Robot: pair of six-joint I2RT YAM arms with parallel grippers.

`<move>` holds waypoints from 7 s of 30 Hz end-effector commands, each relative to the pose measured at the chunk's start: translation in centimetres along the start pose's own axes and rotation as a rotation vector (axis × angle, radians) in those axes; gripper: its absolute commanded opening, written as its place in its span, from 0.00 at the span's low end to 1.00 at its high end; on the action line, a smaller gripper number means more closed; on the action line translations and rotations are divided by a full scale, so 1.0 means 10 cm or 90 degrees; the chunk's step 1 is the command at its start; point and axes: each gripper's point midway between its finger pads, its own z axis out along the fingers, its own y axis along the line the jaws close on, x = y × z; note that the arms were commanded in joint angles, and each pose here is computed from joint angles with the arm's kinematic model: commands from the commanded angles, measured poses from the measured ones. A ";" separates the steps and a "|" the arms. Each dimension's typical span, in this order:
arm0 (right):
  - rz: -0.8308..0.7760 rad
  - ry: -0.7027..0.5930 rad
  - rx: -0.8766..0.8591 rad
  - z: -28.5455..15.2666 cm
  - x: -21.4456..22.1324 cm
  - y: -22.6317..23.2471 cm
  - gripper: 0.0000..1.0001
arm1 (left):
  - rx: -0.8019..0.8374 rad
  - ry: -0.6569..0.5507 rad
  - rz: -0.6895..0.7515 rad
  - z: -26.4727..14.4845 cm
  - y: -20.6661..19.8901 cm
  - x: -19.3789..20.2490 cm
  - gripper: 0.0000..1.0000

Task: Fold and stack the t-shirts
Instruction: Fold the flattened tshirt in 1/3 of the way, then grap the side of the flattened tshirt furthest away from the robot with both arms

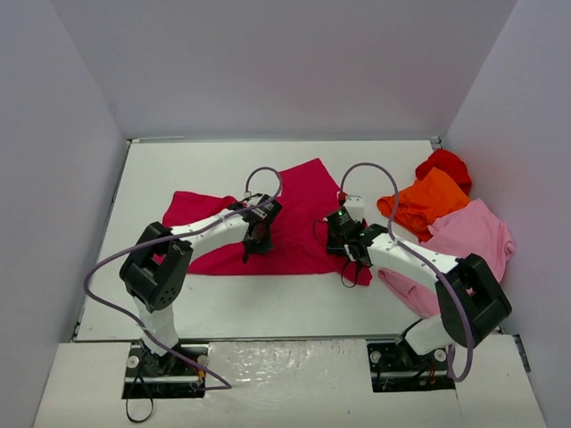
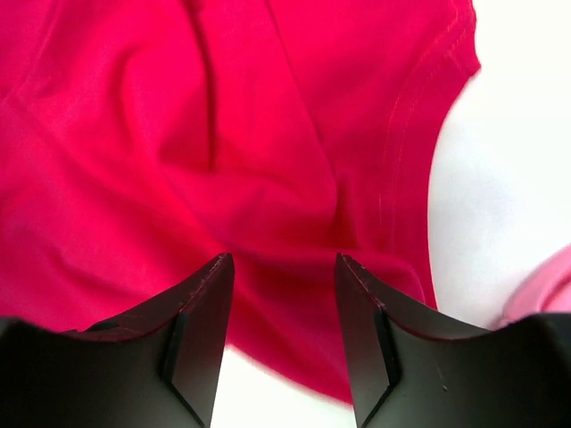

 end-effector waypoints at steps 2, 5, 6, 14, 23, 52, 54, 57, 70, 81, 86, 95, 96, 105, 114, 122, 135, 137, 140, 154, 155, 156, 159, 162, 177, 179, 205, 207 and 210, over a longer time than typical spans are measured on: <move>0.003 -0.024 0.011 0.21 -0.25 0.05 0.46 | 0.045 -0.034 0.002 -0.06 -0.24 -0.20 0.00; 0.002 -0.020 0.013 0.30 -0.28 0.04 0.36 | 0.036 -0.031 0.001 0.00 -0.20 -0.16 0.00; -0.002 -0.018 0.016 0.32 -0.29 0.03 0.24 | 0.033 -0.030 -0.001 0.01 -0.18 -0.15 0.00; 0.006 -0.058 0.014 0.17 -0.56 -0.09 0.00 | 0.031 -0.021 -0.006 0.08 -0.14 -0.05 0.00; 0.065 -0.128 0.024 -0.04 -1.16 -0.35 0.00 | 0.028 -0.025 -0.003 0.08 -0.12 0.00 0.00; 0.131 -0.186 0.105 -0.37 -1.26 -0.68 0.66 | 0.017 -0.016 0.014 0.12 -0.08 0.05 0.00; 0.129 -0.140 0.093 -0.37 -1.01 -0.69 0.56 | 0.021 -0.016 0.016 0.12 -0.10 0.05 0.00; 0.130 -0.060 0.062 -0.31 -0.55 -0.63 0.45 | 0.023 -0.017 0.020 0.08 -0.10 0.04 0.00; 0.122 0.014 0.080 -0.08 -0.08 -0.60 0.38 | 0.017 -0.021 0.028 0.00 -0.06 0.02 0.00; 0.098 0.025 0.136 0.07 0.04 -0.75 0.46 | 0.013 -0.018 0.031 0.00 -0.05 0.03 0.00; 0.094 0.017 0.146 0.09 0.01 -0.77 0.20 | 0.011 -0.016 0.033 -0.01 -0.04 0.04 0.00; 0.050 0.049 0.190 -0.03 0.13 -0.95 0.00 | -0.001 -0.018 0.037 -0.02 0.03 0.06 0.00; 0.047 0.052 0.195 -0.06 0.15 -0.97 0.00 | -0.001 -0.017 0.037 -0.02 0.03 0.06 0.00; 0.055 0.079 0.198 -0.21 0.24 -0.99 0.00 | -0.005 -0.017 0.040 -0.04 0.07 0.10 0.00; 0.080 0.088 0.220 -0.45 0.33 -0.87 0.00 | -0.019 -0.022 0.046 -0.08 0.13 0.09 0.00; 0.096 0.128 0.158 -0.70 0.66 -0.64 0.09 | -0.010 -0.025 0.047 -0.08 0.09 0.06 0.00; 0.141 -0.080 0.144 -0.91 -0.13 -0.57 0.38 | -0.012 -0.024 0.050 -0.08 0.11 0.08 0.00; 0.114 -0.095 0.076 -0.66 -0.37 -0.24 0.07 | -0.013 -0.021 0.048 -0.07 0.11 0.09 0.00; 0.095 -0.065 0.041 -0.27 -0.56 0.05 0.00 | -0.016 -0.020 0.047 -0.10 0.12 0.09 0.00; 0.037 0.008 0.084 0.93 -0.61 0.13 0.00 | -0.037 -0.025 0.052 -0.23 0.23 0.07 0.00; 0.036 0.009 0.090 0.94 -0.59 0.11 0.00 | -0.038 -0.024 0.053 -0.22 0.23 0.07 0.00; 0.035 0.007 0.097 0.94 -0.59 0.07 0.00 | -0.039 -0.022 0.055 -0.22 0.24 0.09 0.00; 0.039 0.018 0.120 0.94 -0.53 -0.07 0.00 | -0.044 -0.021 0.056 -0.22 0.28 0.10 0.00; 0.042 0.024 0.138 0.91 -0.46 -0.21 0.00 | -0.050 -0.019 0.053 -0.20 0.32 0.11 0.00; 0.115 -0.109 0.020 0.50 -1.45 0.12 0.60 | -0.049 -0.117 0.037 -0.65 0.35 -0.29 0.00; 0.117 -0.132 -0.002 0.45 -1.71 0.18 0.63 | -0.054 -0.156 0.040 -0.91 0.35 -0.51 0.00; 0.006 -0.138 -0.135 1.49 -2.61 0.83 0.69 | -0.155 -0.217 -0.087 -0.86 1.41 -1.58 0.00; -0.012 -0.144 -0.140 1.48 -2.63 0.89 0.69 | -0.150 -0.209 -0.088 -0.79 1.41 -1.57 0.00; -0.037 -0.153 -0.146 1.51 -2.65 1.00 0.69 | -0.149 -0.196 -0.084 -0.68 1.40 -1.55 0.00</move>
